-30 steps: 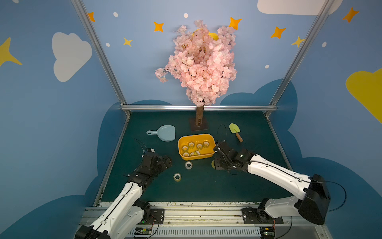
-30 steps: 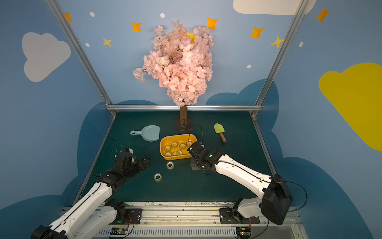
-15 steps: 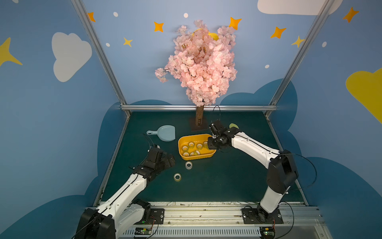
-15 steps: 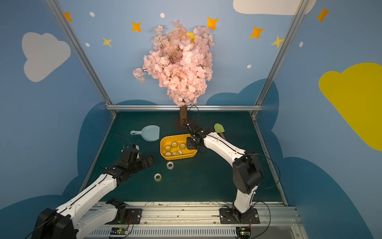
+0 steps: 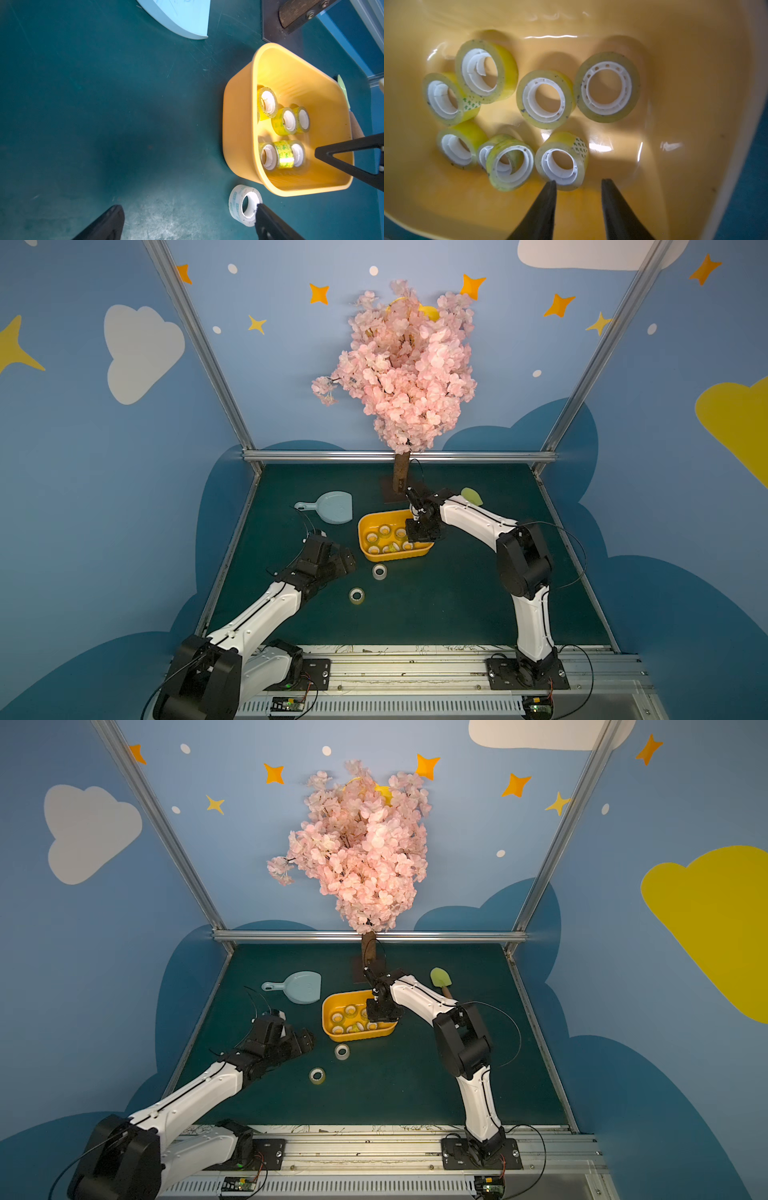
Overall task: Put the transparent tape into the storage box
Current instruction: Place the tape in the storage box.
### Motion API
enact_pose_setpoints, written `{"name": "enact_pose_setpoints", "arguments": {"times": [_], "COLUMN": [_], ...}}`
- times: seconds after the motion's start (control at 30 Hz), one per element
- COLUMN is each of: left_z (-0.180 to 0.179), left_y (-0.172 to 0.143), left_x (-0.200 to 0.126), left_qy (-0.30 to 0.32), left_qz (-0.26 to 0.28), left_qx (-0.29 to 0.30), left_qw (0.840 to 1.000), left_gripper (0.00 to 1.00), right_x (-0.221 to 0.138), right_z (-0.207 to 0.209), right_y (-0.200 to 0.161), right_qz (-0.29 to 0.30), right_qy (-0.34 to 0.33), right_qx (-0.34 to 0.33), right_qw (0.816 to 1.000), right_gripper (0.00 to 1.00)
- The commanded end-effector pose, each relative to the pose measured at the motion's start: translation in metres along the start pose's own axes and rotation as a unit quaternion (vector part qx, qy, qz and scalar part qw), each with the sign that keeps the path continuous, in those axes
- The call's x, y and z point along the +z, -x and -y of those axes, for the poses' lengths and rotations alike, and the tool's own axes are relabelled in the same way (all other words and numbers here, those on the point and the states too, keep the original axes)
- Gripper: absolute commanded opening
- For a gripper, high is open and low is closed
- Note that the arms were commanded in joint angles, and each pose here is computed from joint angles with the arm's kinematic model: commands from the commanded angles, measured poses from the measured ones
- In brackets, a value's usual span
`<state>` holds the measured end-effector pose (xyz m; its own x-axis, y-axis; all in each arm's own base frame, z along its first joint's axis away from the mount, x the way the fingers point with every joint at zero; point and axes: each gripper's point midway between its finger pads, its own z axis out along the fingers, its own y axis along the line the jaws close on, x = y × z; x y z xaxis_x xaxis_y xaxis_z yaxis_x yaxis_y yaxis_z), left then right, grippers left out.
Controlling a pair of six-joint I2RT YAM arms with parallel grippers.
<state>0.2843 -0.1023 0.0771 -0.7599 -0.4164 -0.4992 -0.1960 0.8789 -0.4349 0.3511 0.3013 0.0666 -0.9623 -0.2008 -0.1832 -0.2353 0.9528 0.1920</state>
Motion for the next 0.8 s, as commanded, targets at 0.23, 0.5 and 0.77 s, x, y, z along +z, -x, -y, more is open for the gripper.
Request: {"name": "enact_pose_setpoints", "arguments": {"times": [0.23, 0.5, 0.77], "left_z": [0.001, -0.004, -0.001], "left_y": [0.008, 0.006, -0.001], "left_x": [-0.005, -0.009, -0.007], "left_qy": [0.009, 0.016, 0.0], "left_qz": [0.014, 0.013, 0.005], "left_qx": [-0.014, -0.038, -0.055], "left_qw": [1.0, 0.999, 0.998], "left_gripper": [1.0, 1.0, 1.0], "right_x": [-0.081, -0.087, -0.08], "right_z": [-0.027, -0.043, -0.03], "right_y": [-0.003, -0.043, -0.071], "right_qz": [0.065, 0.067, 0.066], "right_qy": [0.053, 0.084, 0.07], "right_qx": [-0.032, -0.065, -0.057], "right_qw": [0.996, 0.992, 0.994], "right_gripper": [0.55, 0.49, 0.48]}}
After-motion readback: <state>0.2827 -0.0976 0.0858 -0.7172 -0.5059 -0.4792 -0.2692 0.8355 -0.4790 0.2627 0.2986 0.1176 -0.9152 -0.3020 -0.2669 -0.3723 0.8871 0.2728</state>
